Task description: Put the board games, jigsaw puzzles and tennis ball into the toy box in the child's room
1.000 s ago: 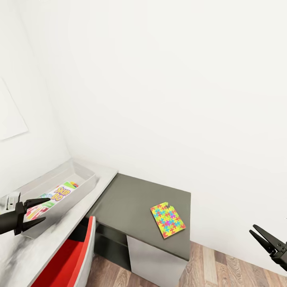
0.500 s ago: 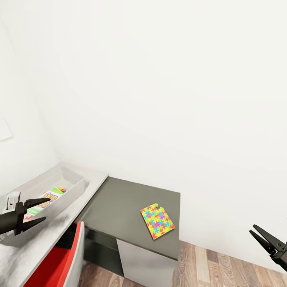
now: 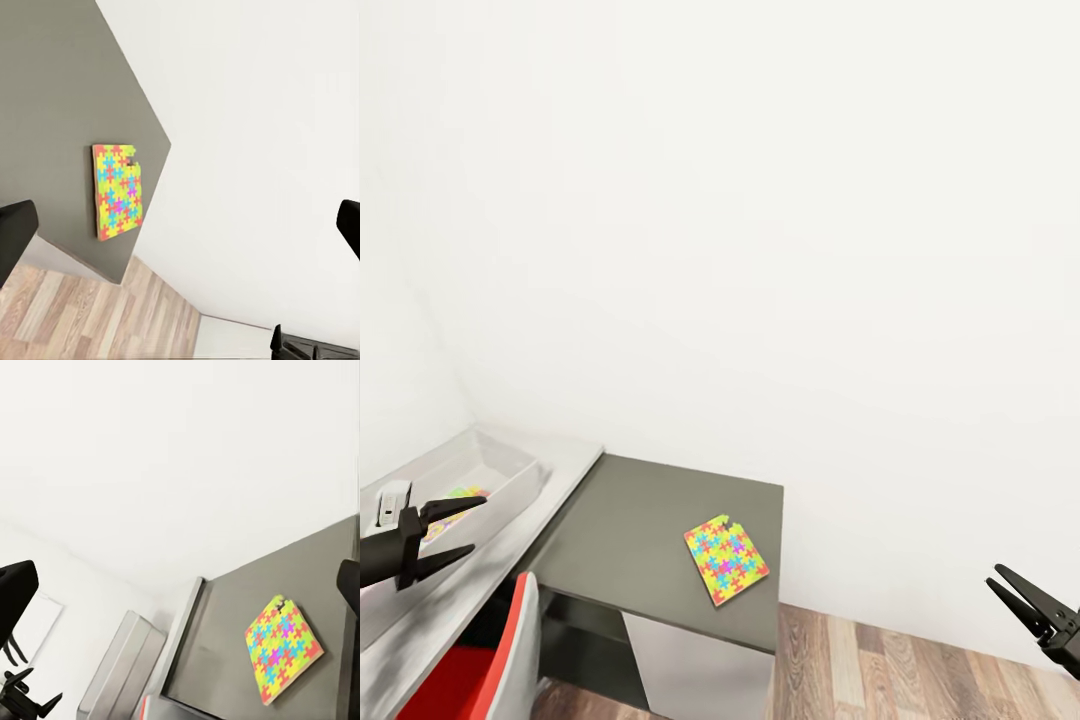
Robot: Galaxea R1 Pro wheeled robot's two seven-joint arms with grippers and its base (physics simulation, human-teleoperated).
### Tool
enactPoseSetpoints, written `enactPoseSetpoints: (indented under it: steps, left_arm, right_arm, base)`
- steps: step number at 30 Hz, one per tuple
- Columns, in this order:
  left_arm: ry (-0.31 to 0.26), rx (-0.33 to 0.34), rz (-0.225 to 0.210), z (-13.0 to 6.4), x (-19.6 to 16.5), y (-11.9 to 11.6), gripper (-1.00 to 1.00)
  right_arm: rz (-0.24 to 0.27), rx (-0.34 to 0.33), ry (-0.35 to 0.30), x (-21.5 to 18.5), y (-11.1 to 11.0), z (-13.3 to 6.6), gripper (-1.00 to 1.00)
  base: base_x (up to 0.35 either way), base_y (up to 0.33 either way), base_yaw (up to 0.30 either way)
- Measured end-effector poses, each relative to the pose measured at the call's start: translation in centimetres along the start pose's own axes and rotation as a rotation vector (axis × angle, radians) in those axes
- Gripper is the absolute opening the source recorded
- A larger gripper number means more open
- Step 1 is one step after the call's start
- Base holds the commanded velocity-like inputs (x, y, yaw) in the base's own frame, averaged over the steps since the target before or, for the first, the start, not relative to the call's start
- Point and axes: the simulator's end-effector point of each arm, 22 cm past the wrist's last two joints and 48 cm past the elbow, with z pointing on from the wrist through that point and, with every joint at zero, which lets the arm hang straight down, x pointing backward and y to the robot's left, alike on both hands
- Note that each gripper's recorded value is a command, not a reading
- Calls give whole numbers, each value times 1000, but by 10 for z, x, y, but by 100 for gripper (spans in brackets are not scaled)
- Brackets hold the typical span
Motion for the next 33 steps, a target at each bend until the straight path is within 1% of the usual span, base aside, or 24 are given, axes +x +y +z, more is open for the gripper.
enactPoseSetpoints:
  steps: [14,28,33]
  left_arm:
    - [-7,13,11,-5,0,-7,100]
    - [-8,15,12,-5,0,-8,100]
    - [-8,15,12,-5,0,-8,100]
  right_arm:
    - [-9,-16,-10,-5,7,-1,100]
    - [-10,-10,-19,-5,5,0,100]
    - [-13,-16,-16,-5,9,0,100]
  base:
    - [0,-1,-156]
    - [0,0,-14]
    - [0,0,0]
